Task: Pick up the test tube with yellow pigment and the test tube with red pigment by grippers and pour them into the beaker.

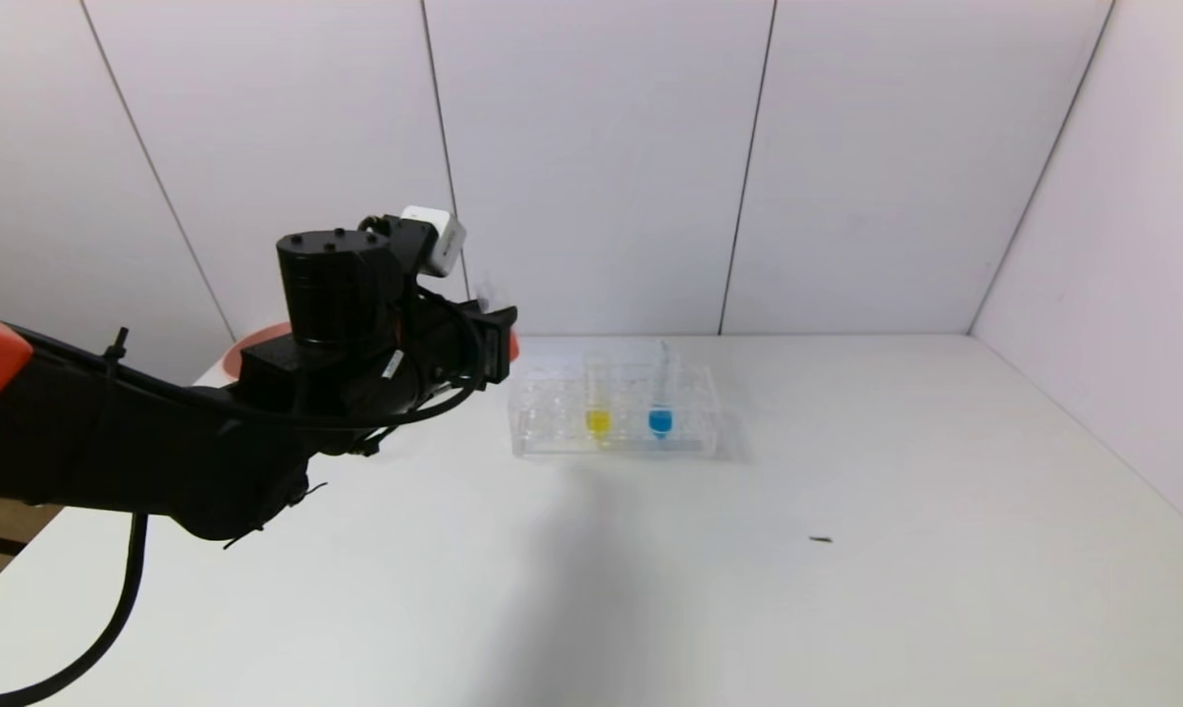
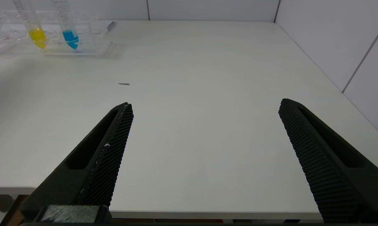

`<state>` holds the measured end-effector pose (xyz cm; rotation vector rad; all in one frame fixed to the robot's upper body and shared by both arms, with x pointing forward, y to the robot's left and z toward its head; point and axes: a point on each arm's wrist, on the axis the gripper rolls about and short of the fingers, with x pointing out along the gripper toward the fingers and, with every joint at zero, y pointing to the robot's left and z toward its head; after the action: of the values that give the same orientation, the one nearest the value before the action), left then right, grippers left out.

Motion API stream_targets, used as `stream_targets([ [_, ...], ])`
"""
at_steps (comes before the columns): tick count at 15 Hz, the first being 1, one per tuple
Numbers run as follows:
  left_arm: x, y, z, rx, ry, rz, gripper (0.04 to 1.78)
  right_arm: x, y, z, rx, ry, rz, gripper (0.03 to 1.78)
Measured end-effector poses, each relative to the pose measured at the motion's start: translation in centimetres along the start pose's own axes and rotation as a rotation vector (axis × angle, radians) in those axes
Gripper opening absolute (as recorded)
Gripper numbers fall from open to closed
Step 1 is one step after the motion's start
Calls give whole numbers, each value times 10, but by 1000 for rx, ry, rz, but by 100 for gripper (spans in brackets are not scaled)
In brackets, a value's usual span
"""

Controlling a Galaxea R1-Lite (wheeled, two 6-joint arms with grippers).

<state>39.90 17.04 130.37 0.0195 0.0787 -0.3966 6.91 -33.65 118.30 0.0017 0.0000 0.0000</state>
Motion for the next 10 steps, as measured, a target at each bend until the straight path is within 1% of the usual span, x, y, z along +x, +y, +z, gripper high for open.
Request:
stream_targets([
  [7, -16, 10, 11, 0, -9, 28, 44, 0, 0, 0, 0, 0, 0, 170],
  [10, -22, 21, 15, 13, -4, 59, 44, 0, 0, 0, 0, 0, 0, 170],
])
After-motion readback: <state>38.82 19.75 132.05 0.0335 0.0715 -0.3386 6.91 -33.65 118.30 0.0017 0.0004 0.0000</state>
